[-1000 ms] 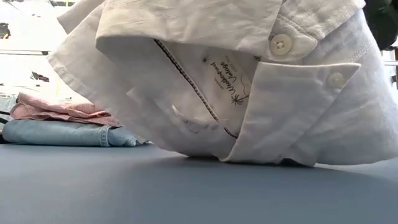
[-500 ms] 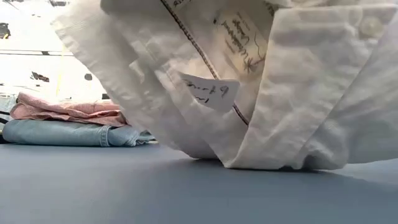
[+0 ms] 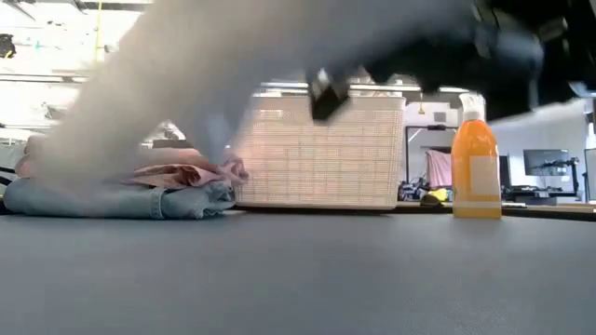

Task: Fold Laundry from Bin
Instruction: Stack the white polo on top of the pink shirt, then fold the white shorts

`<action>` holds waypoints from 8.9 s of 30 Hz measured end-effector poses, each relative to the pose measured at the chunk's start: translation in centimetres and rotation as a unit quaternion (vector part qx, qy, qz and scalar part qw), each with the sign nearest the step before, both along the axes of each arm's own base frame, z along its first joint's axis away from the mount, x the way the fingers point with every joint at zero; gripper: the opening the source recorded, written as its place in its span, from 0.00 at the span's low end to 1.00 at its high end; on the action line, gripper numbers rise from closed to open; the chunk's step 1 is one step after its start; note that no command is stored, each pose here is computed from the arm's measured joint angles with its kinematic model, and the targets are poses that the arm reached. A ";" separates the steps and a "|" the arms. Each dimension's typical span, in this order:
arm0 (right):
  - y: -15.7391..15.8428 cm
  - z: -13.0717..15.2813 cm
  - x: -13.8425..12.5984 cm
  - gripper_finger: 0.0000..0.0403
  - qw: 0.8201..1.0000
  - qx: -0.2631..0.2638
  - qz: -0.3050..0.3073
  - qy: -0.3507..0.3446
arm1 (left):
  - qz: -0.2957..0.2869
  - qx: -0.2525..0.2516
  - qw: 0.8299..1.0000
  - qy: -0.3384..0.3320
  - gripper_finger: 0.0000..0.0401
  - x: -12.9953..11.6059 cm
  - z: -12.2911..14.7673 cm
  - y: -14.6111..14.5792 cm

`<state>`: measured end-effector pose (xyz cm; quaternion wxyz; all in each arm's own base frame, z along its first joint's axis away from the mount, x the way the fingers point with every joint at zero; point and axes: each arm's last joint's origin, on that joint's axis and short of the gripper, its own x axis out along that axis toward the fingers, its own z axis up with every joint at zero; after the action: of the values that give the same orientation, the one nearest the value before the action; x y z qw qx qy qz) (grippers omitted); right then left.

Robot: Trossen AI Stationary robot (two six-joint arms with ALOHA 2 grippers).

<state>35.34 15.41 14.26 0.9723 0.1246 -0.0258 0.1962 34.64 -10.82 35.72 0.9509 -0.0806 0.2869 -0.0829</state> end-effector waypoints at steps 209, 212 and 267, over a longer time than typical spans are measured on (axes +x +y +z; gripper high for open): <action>-18.3 -0.1 -1.0 0.05 0.986 0.042 -0.057 0.148 | 0.588 -0.083 0.805 0.006 0.31 -26.6 -14.2 16.4; -18.3 -0.1 -1.0 0.05 0.986 0.042 -0.056 0.148 | 0.575 -0.095 0.813 0.014 0.42 -26.3 -14.2 16.4; -19.5 1.0 11.5 0.04 0.946 -0.252 -0.130 0.155 | 0.509 0.046 0.854 0.097 0.52 -18.0 -12.6 26.6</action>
<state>46.86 -4.12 15.24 0.9810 -0.1003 0.1599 0.0460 16.62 15.81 23.10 0.8304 -0.1787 0.3001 0.4341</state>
